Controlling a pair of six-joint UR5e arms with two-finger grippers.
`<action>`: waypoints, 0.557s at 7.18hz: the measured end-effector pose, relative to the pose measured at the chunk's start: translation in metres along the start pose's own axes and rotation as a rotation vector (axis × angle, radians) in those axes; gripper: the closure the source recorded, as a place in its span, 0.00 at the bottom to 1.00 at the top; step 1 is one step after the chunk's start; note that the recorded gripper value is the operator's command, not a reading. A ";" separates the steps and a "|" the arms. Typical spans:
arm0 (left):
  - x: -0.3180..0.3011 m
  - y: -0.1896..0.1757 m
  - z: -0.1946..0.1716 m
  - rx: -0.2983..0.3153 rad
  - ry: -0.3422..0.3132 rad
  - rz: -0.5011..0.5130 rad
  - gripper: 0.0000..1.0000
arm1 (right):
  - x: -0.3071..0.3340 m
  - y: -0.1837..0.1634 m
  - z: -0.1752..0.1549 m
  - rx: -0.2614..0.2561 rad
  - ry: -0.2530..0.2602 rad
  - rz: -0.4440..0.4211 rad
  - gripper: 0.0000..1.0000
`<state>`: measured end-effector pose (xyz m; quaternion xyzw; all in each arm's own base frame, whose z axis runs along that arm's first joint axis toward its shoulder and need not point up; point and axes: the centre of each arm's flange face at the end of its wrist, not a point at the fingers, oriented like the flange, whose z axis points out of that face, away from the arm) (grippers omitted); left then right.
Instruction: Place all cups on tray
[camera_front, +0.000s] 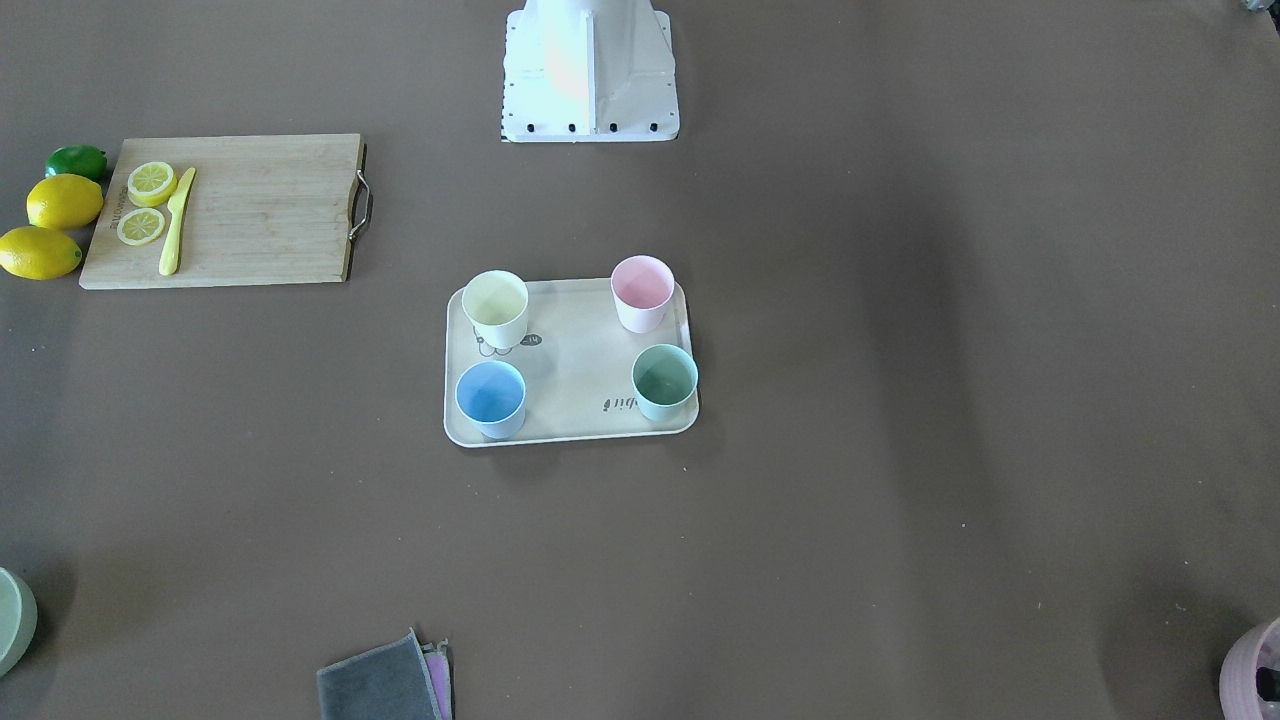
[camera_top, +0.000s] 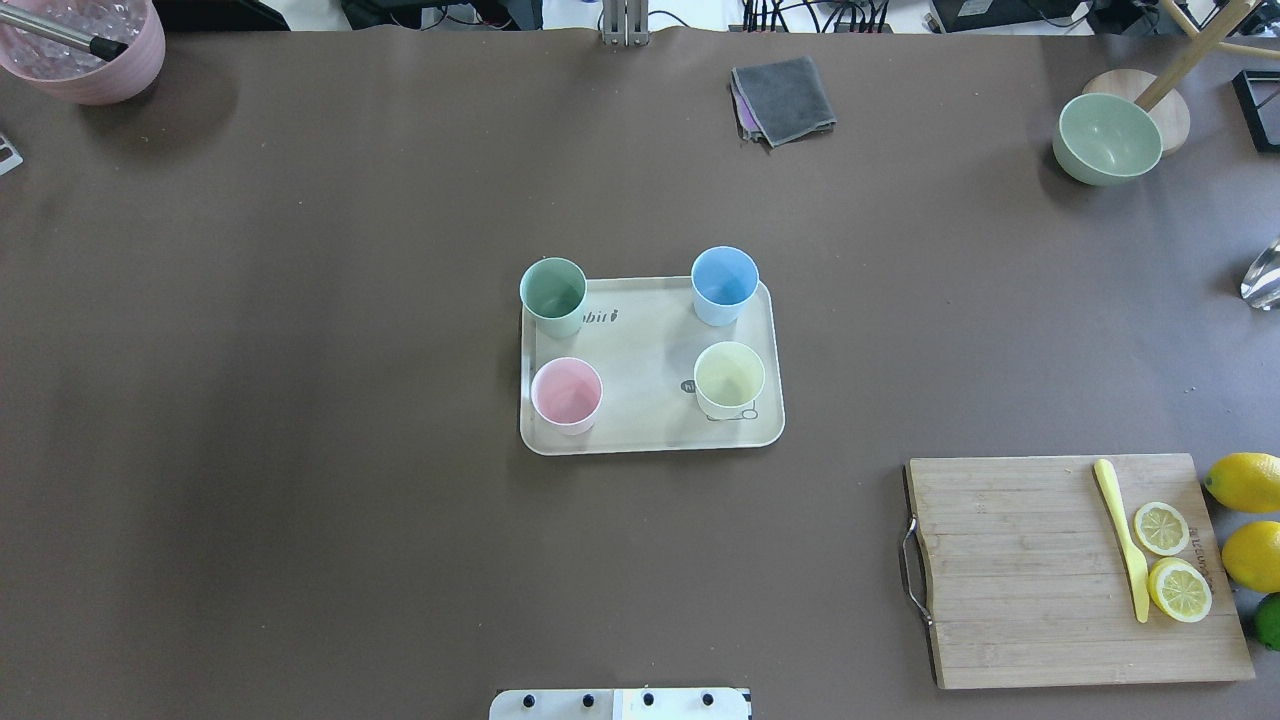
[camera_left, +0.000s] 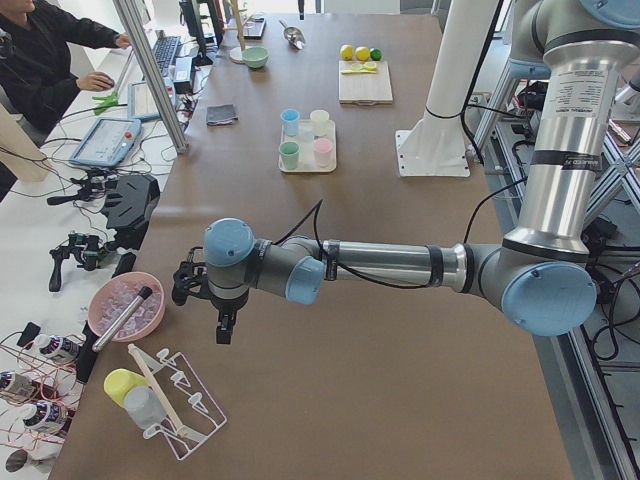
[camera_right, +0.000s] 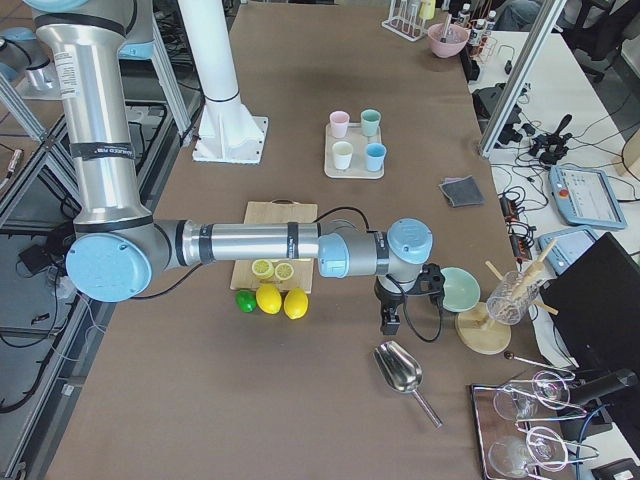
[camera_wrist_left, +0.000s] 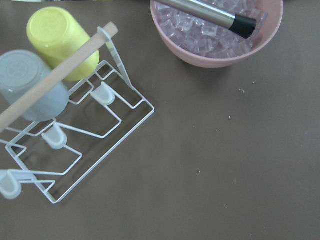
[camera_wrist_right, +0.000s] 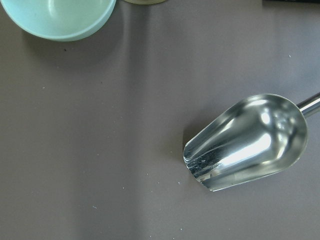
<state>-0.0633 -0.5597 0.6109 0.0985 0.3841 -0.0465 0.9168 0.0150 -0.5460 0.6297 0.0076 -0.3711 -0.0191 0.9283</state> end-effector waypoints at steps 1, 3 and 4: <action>0.001 -0.001 0.000 0.001 0.000 -0.002 0.02 | 0.001 0.000 0.001 -0.001 0.002 0.002 0.00; 0.003 -0.003 -0.001 0.001 0.001 -0.003 0.02 | 0.001 0.000 0.001 0.001 0.005 0.004 0.00; 0.003 -0.003 0.000 0.000 0.001 -0.003 0.02 | 0.001 0.000 0.001 0.002 0.007 0.005 0.00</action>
